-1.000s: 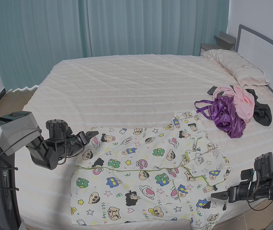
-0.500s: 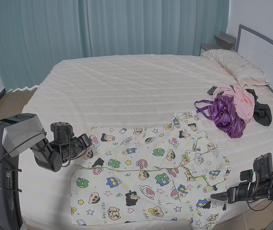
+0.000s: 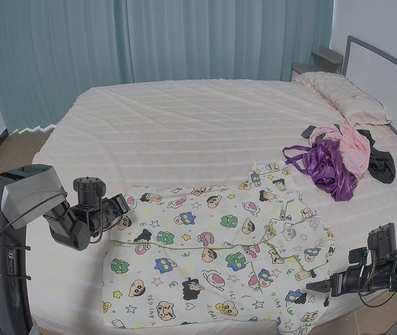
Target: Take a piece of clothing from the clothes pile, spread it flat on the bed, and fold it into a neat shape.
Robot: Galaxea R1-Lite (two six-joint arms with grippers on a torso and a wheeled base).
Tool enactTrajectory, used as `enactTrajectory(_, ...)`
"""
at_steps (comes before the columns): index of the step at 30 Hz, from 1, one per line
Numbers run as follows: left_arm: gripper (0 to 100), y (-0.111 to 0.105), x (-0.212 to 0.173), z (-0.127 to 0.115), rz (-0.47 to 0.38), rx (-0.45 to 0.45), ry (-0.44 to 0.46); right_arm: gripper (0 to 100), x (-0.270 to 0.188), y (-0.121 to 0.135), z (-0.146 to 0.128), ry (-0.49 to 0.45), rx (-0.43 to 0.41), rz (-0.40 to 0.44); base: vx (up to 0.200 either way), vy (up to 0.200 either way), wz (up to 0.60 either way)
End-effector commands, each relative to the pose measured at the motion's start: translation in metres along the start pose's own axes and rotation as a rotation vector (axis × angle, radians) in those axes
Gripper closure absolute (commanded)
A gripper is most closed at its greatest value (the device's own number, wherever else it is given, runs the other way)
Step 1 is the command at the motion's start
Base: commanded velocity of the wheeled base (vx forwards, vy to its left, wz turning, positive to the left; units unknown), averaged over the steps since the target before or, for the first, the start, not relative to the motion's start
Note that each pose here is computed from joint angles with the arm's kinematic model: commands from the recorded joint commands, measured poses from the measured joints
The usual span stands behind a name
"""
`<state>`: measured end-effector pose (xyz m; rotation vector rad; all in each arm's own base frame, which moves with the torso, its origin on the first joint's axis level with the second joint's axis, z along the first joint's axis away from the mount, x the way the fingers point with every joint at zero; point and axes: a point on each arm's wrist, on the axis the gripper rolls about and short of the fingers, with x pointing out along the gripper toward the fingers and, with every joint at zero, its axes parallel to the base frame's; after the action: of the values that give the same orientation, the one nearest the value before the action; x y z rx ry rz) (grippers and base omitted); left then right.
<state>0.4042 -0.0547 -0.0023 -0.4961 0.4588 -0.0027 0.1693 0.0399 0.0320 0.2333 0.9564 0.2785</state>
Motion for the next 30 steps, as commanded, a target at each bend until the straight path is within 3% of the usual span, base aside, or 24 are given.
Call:
enactTrajectory(1,100,-0.003,0.001,-0.001,-0.006,0.004,0.001,0,0.0,0.0,0.0,0.002,0.0,0.0,0.0,0.0,0.0)
enactTrajectory(6,100,-0.002,0.002,-0.002,-0.004,0.004,0.003,0,0.001,0.0,0.003,-0.008,0.0,0.003,0.0,0.0,0.0)
enactTrajectory(7,0,-0.003,0.002,-0.002,-0.004,0.004,0.002,0,0.001,0.0,0.004,-0.013,0.002,0.004,0.0,0.0,0.0)
enactTrajectory(14,0,0.001,-0.003,0.005,0.006,-0.02,-0.006,0,0.002,0.003,0.026,-0.12,0.044,0.02,0.0,0.0,0.0)
enactTrajectory(18,0,-0.001,-0.023,0.02,-0.005,-0.086,-0.028,0,0.01,0.0,0.067,-0.249,0.118,0.023,0.0,0.0,0.0)
enactTrajectory(22,0,-0.002,-0.036,0.022,-0.003,-0.106,-0.025,0,0.023,-0.014,0.091,-0.301,0.158,-0.03,0.0,0.0,0.0)
enactTrajectory(30,0,-0.001,-0.076,0.016,0.011,-0.138,0.018,0,0.02,-0.02,0.075,-0.267,0.245,-0.05,0.0,0.0,0.0)
